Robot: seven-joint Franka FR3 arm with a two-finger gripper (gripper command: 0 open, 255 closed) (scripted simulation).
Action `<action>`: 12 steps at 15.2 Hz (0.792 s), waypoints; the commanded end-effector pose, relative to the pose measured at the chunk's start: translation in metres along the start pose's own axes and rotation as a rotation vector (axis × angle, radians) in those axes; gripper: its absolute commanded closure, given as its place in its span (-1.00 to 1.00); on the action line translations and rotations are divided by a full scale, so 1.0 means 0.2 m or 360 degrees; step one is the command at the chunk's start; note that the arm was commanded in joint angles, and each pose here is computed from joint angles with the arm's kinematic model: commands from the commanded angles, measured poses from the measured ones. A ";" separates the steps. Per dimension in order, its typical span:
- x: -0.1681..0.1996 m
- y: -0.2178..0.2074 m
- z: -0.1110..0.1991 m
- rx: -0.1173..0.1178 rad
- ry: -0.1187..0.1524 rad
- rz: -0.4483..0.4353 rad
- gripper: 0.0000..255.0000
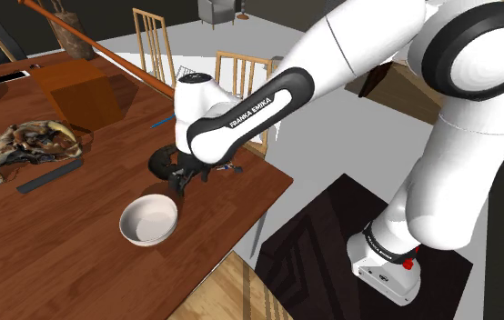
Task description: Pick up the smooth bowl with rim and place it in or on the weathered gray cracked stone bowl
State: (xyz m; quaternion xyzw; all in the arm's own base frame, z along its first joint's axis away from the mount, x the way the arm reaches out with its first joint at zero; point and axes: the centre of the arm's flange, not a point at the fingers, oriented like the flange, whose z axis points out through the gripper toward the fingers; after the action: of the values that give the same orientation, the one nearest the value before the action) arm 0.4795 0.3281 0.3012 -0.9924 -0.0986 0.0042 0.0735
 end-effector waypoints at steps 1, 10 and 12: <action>0.08 -0.07 0.07 0.0006 0.0019 -0.0009 -1.00; 0.22 -0.23 0.33 0.0016 0.0052 -0.0028 -1.00; 0.22 -0.23 0.39 0.0016 0.0052 -0.0028 -1.00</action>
State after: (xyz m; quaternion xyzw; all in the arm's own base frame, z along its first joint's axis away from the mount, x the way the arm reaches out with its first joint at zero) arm 0.5109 0.3905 0.2370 -0.9910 -0.1063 -0.0120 0.0801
